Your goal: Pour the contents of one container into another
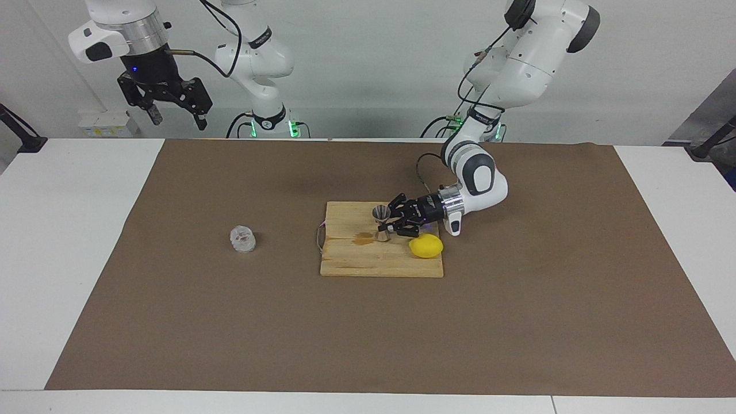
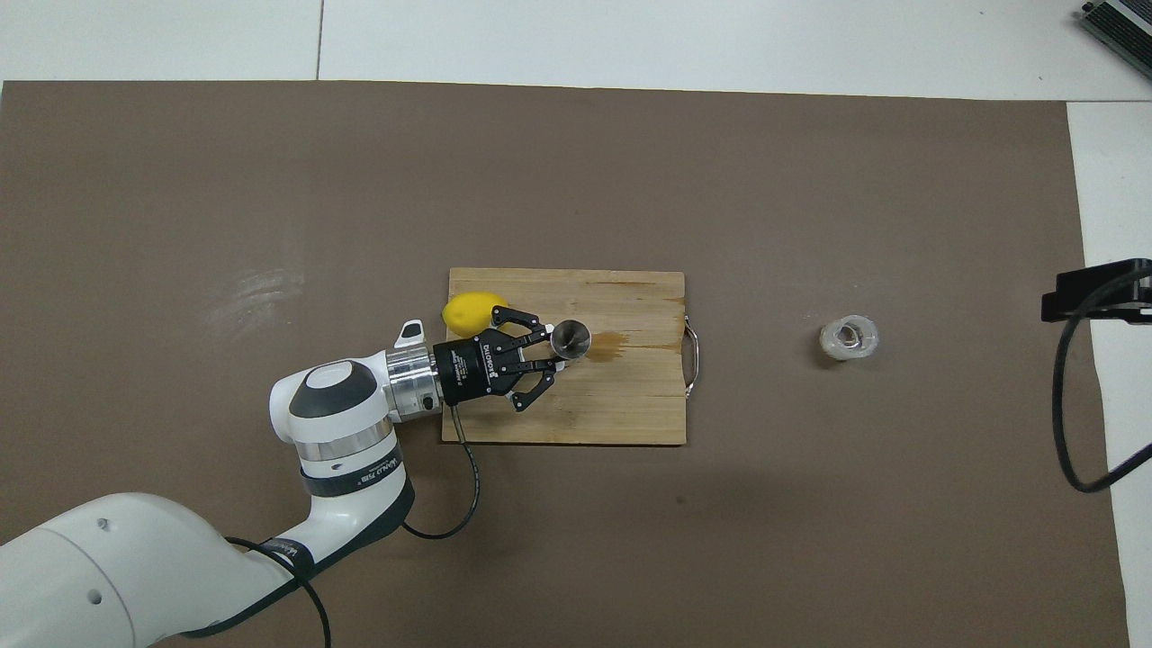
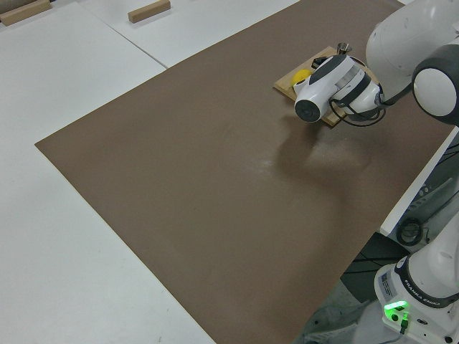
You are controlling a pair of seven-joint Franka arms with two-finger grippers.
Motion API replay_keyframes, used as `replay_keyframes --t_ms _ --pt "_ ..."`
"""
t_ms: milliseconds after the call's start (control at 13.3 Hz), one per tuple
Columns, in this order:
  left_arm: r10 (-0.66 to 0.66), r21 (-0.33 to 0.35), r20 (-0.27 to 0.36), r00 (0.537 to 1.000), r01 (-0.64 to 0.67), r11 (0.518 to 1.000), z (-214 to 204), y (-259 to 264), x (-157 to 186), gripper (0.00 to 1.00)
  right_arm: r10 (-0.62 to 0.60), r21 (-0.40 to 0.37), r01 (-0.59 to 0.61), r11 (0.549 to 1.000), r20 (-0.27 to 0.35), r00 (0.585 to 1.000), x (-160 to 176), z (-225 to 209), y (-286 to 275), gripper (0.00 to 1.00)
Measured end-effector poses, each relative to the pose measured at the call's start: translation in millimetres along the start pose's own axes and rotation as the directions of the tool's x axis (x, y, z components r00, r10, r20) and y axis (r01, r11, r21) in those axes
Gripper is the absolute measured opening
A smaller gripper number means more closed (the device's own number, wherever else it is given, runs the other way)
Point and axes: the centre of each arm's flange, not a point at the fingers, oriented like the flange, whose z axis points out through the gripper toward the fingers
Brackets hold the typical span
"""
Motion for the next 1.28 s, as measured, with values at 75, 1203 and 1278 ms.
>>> replay_keyframes --t_ms 75,1203,1278 --pt "-0.001 -0.001 0.000 1.000 0.001 1.000 -0.1 0.1 0.5 0.27 0.000 0.000 0.000 1.000 0.000 1.000 0.0 0.0 0.0 1.00" --pt "0.012 -0.007 0.004 1.000 -0.012 1.000 -1.0 1.9 9.0 1.00 0.000 0.000 0.000 1.000 0.000 1.000 0.0 0.0 0.0 1.00" --pt "0.014 -0.009 0.005 1.000 -0.014 1.000 -1.3 3.0 8.4 1.00 0.000 0.000 0.000 1.000 0.000 1.000 0.0 0.0 0.0 1.00"
